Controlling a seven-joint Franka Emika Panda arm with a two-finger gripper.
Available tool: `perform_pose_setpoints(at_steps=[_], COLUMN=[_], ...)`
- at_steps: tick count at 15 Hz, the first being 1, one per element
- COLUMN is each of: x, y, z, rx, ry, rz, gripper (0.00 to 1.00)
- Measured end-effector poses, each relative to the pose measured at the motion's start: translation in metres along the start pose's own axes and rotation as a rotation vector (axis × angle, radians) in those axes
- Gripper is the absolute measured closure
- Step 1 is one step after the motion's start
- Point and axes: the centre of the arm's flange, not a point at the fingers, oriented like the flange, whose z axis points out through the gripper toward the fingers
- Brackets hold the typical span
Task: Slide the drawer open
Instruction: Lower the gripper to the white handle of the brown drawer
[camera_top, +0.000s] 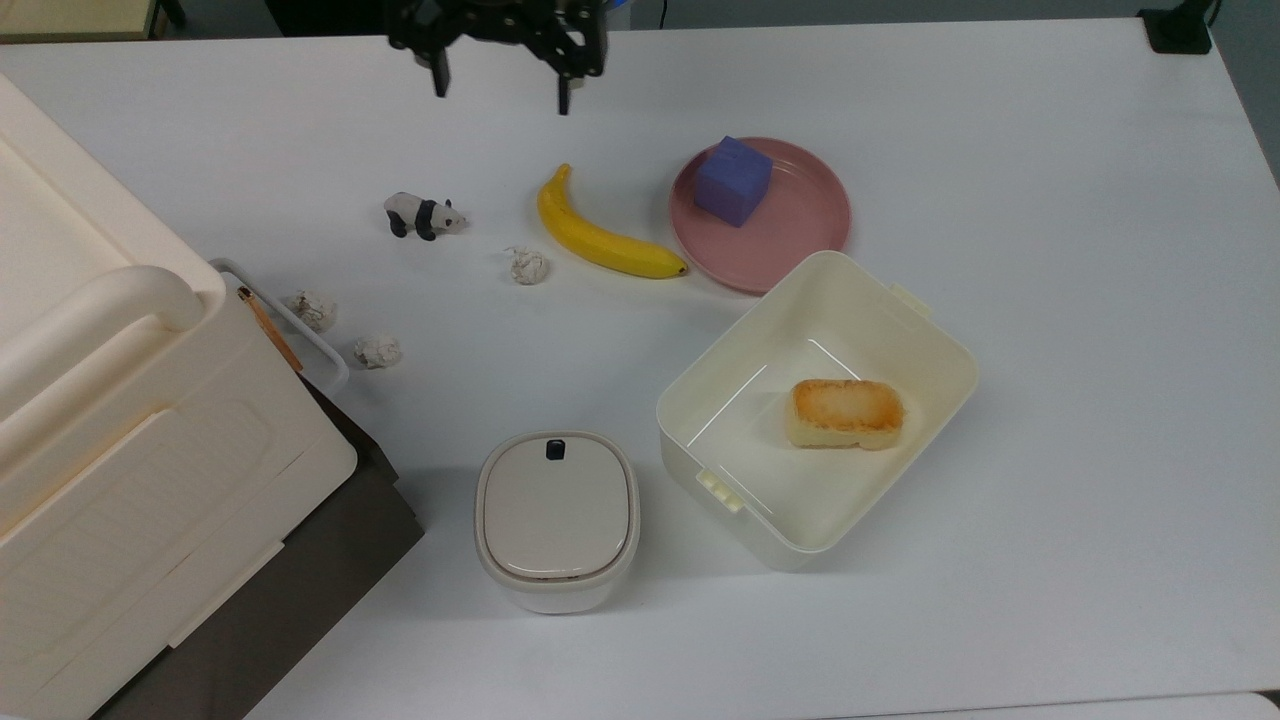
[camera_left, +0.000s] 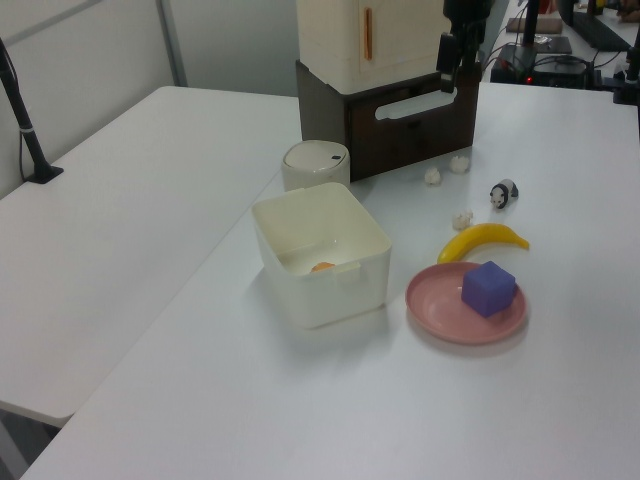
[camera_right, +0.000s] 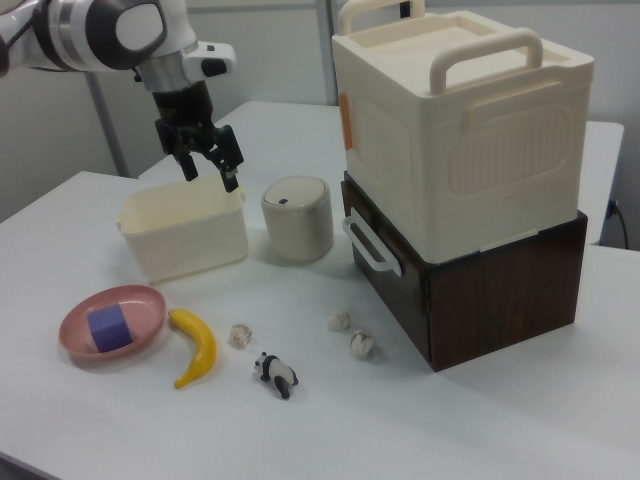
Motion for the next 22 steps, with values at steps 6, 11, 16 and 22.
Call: perform_pose_setpoints(at_steps=[6, 11, 16, 22], x=[0.002, 0.01, 0.016, 0.031], y=[0.017, 0.059, 0.089, 0.102], z=[0.033, 0.075, 0.1, 0.119], rx=[-0.016, -0.103, -0.121, -0.206], ry=[-0.065, -0.163, -0.231, -0.236], rz=[-0.194, -0.511, -0.69, -0.854], gripper=[0.0, 0.0, 0.0, 0.0])
